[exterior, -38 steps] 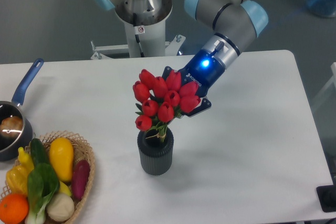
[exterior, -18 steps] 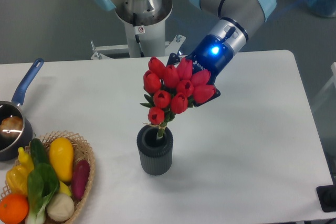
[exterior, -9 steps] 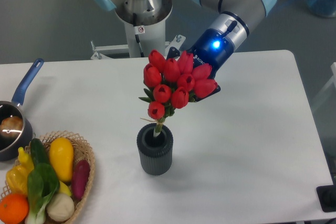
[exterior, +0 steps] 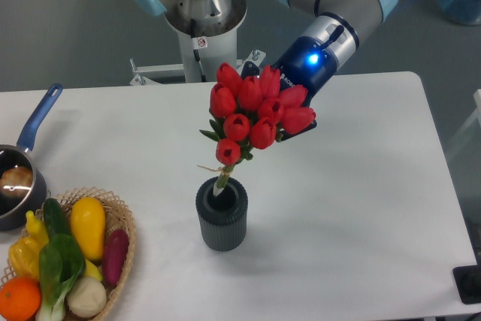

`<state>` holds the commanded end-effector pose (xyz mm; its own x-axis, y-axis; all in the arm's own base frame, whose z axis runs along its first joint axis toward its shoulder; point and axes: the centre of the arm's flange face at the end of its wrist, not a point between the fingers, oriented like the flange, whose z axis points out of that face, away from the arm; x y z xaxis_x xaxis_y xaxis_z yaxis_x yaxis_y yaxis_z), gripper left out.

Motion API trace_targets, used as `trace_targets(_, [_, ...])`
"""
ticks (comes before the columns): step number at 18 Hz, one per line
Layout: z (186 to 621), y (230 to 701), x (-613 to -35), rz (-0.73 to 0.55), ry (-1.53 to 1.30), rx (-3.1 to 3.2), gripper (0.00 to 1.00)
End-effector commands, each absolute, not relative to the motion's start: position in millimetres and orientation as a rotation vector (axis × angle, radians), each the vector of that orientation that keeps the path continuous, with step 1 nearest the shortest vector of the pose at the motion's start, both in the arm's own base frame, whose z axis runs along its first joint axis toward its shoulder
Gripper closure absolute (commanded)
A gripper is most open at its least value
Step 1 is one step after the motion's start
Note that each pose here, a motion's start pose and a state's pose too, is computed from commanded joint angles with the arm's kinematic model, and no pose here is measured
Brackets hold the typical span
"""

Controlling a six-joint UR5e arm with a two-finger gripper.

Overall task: Pick up the flowers from the vase
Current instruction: 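Raise the tulip bouquet higher and move it away from the vase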

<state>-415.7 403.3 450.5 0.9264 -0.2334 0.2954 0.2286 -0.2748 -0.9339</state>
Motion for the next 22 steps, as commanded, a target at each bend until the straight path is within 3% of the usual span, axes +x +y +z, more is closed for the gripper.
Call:
trace_targets(5, [463, 396, -428, -0.411, 0.002, -1.785, 0.60])
trace_targets(10, [471, 389, -432, -0.457, -0.041, -1.728, 0.60])
trace_targets(22, [501, 372, -458, -0.344, -0.012, -1.732, 0.60])
